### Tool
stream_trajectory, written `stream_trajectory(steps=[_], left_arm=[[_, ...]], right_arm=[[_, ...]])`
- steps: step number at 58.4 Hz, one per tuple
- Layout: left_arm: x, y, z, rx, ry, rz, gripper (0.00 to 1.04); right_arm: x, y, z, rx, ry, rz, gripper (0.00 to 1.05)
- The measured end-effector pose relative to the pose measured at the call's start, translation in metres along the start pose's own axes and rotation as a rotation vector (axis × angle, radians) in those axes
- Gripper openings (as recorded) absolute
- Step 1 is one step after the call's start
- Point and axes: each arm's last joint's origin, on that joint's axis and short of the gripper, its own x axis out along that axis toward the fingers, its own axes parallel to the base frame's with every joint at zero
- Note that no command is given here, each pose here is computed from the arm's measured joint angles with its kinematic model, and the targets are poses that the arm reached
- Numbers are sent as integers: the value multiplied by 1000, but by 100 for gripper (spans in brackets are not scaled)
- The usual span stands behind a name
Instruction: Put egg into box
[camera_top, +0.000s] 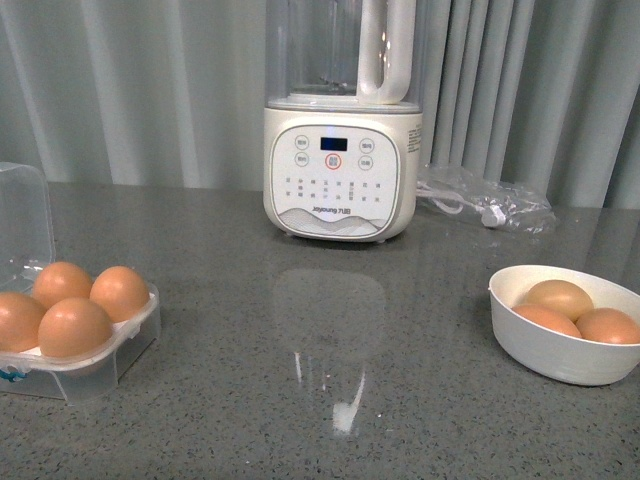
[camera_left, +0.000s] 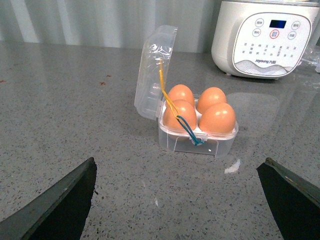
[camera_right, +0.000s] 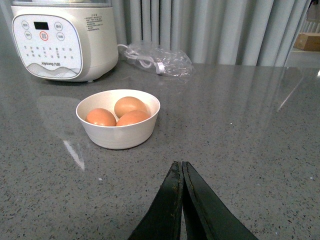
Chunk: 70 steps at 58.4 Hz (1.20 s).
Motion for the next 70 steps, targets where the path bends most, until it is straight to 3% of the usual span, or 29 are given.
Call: stream_trajectory(steps=[7,38,51,60,70], left_arm=[[0,0,0,0,-1,0,98],[0,0,0,0,-1,0,98],[0,0,0,0,-1,0,98],[3,0,-9,29,324,254,98],[8,3,-1,1,283,257,98]], right_arm=[[0,0,0,0,-1,0,9],[0,0,0,0,-1,0,99],[0,0,0,1,-1,0,98],[0,0,0,1,-1,0,98],[0,0,0,1,-1,0,98]])
